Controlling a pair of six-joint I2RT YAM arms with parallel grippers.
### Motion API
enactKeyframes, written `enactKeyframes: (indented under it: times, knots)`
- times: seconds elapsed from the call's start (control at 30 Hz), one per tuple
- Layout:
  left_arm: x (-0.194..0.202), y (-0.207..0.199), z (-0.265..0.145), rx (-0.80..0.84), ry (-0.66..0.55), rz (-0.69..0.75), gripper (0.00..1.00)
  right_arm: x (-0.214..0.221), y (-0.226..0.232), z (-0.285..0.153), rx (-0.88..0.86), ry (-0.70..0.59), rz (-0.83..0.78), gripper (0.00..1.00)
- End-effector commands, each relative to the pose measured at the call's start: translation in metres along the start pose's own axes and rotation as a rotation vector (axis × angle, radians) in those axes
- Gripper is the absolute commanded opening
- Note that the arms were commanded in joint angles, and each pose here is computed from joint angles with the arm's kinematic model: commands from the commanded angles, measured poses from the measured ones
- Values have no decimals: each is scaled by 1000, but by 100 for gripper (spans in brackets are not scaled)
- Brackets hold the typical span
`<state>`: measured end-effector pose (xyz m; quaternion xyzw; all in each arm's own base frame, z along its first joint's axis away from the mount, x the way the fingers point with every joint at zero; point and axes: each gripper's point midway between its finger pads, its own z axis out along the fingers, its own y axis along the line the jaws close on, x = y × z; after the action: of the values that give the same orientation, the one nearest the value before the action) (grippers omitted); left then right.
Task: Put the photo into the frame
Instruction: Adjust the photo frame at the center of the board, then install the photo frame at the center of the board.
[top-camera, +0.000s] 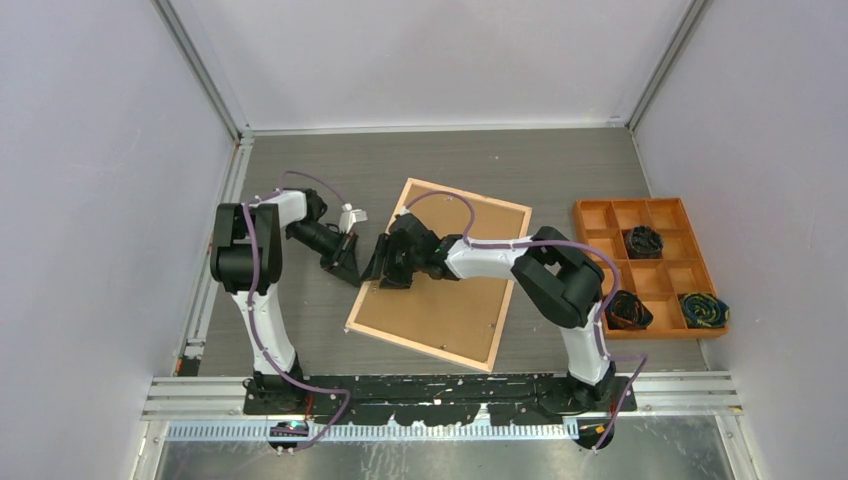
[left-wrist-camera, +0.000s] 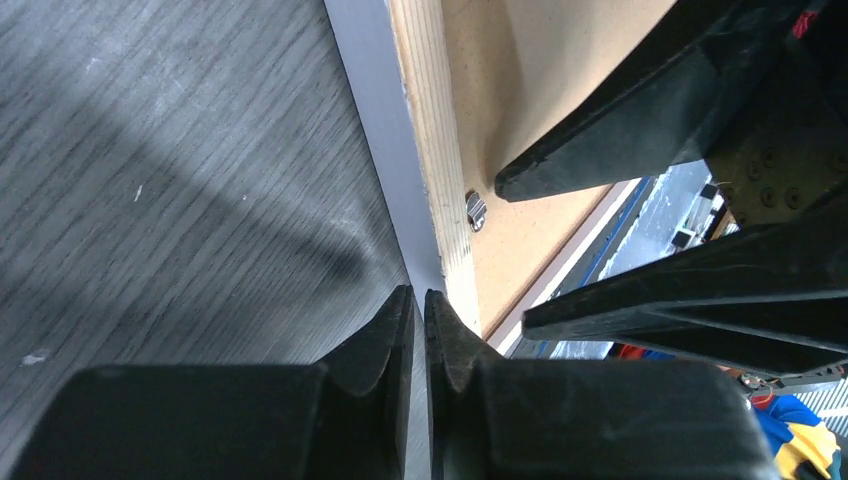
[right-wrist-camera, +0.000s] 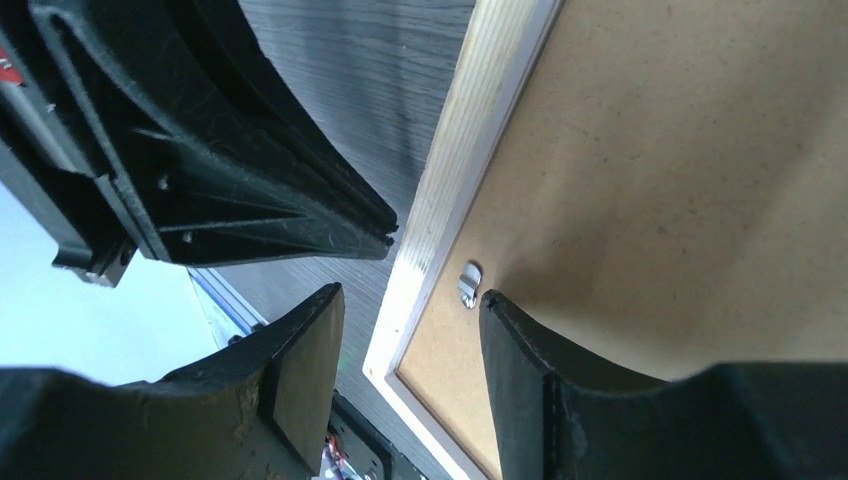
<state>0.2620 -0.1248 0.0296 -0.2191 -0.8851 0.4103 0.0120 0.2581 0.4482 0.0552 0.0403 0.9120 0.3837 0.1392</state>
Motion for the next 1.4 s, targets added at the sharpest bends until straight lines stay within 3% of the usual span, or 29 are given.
enactKeyframes:
  times: [0.0, 0.63, 1.17, 1.37]
  knots:
    - [-10, 0, -4, -15, -17, 30, 10, -11, 27, 4, -88, -22, 20, 57]
    - [-12, 0, -7, -32, -20, 45, 9, 6, 27, 18, -124, 22, 80, 56]
    - [-9, -3, -9, -37, -20, 57, 9, -34, 25, -10, -116, -60, 59, 57]
    - [-9, -4, -9, -31, -21, 57, 9, -16, 18, 0, -100, -15, 64, 57]
